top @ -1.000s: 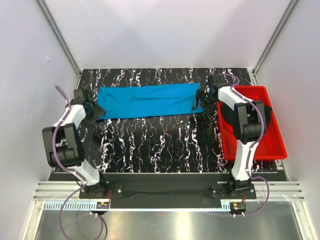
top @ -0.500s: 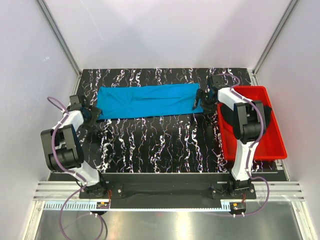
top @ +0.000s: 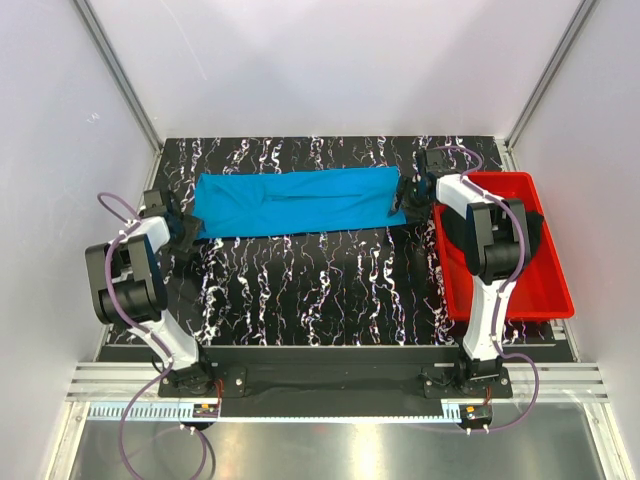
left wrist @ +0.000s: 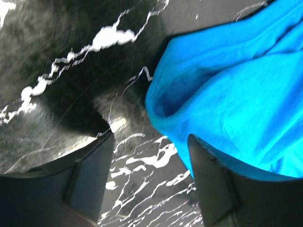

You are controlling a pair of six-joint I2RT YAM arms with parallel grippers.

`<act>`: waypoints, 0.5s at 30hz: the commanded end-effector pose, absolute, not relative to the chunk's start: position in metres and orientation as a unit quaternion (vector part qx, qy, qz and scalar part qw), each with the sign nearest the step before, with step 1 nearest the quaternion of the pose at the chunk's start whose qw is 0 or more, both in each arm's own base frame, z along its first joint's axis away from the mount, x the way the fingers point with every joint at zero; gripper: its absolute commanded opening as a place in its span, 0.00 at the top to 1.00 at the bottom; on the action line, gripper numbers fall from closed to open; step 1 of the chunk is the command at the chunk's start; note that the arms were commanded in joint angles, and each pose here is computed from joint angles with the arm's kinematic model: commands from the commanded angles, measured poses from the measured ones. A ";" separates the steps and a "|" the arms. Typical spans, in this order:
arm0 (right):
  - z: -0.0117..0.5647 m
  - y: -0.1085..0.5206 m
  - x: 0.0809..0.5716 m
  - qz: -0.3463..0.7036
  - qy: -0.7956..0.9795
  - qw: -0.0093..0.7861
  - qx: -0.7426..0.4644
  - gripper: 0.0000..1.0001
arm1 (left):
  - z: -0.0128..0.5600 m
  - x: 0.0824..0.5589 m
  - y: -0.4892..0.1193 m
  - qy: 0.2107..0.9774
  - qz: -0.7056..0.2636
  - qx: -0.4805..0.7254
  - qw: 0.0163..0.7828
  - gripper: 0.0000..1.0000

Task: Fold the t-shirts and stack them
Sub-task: Fold the tshirt

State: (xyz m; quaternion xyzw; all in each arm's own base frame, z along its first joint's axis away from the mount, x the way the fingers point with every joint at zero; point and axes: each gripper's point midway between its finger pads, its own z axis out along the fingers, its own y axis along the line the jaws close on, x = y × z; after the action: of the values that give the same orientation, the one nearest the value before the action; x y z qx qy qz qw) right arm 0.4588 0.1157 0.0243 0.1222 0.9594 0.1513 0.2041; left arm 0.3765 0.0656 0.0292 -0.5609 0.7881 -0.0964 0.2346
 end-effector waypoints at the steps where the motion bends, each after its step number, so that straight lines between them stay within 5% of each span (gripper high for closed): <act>1: 0.014 0.110 0.464 0.142 0.960 0.205 0.131 0.35 | 0.032 0.394 0.083 0.778 -0.078 -0.564 0.265 0.34; 4: 0.012 0.107 0.463 0.135 0.961 0.204 0.127 0.41 | 0.032 0.399 0.085 0.784 -0.078 -0.552 0.273 0.46; 15: 0.012 0.117 0.438 0.170 0.959 0.187 0.126 0.99 | 0.043 0.435 0.091 0.805 -0.085 -0.501 0.305 0.82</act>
State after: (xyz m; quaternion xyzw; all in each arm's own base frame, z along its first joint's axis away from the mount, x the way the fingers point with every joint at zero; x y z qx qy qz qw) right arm 0.4582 0.1158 0.0154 0.1210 0.9569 0.1630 0.2076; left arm 0.4030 0.0792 0.0224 -0.5296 0.8049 -0.0823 0.2546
